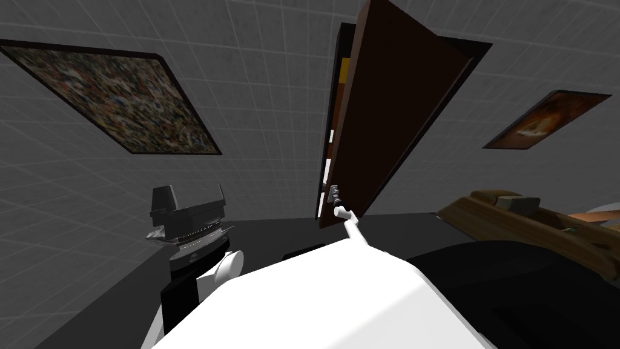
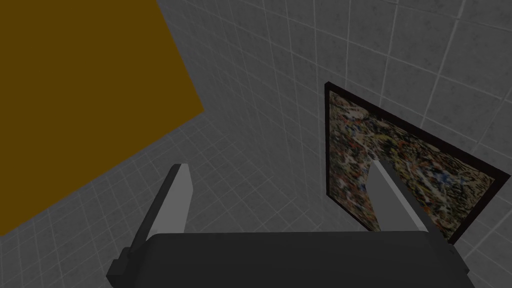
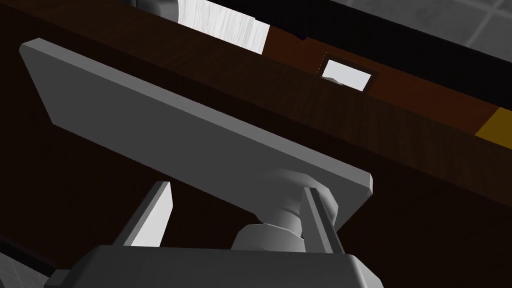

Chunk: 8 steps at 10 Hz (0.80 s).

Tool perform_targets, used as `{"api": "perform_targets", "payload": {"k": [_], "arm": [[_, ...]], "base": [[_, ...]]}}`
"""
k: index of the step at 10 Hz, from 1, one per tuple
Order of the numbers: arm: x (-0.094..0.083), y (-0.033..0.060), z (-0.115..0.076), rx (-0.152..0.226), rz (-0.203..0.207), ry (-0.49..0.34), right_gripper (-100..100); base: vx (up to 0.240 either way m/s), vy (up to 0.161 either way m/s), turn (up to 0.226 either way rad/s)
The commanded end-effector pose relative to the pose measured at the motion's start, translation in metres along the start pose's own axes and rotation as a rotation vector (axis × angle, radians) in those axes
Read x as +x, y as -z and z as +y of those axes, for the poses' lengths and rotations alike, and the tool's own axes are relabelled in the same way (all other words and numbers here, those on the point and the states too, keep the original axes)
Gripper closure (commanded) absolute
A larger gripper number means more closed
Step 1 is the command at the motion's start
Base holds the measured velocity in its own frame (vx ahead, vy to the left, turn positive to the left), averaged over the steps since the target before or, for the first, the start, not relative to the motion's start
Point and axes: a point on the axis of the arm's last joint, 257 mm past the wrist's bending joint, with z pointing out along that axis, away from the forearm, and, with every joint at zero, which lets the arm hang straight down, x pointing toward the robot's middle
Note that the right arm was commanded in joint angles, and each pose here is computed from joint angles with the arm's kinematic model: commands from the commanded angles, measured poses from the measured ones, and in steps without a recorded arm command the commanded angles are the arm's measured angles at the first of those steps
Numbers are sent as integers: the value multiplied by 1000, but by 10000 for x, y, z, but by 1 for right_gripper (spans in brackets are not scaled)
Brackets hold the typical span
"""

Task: Pull the door open

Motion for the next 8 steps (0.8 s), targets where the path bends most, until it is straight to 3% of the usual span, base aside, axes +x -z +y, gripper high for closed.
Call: {"api": "perform_targets", "payload": {"k": [1,8], "arm": [[-185,47,-123,16,-25,-49,100],[-251,81,45,-56,-19,-251,100]], "base": [[-32,-32,76],[-51,-48,101]]}}
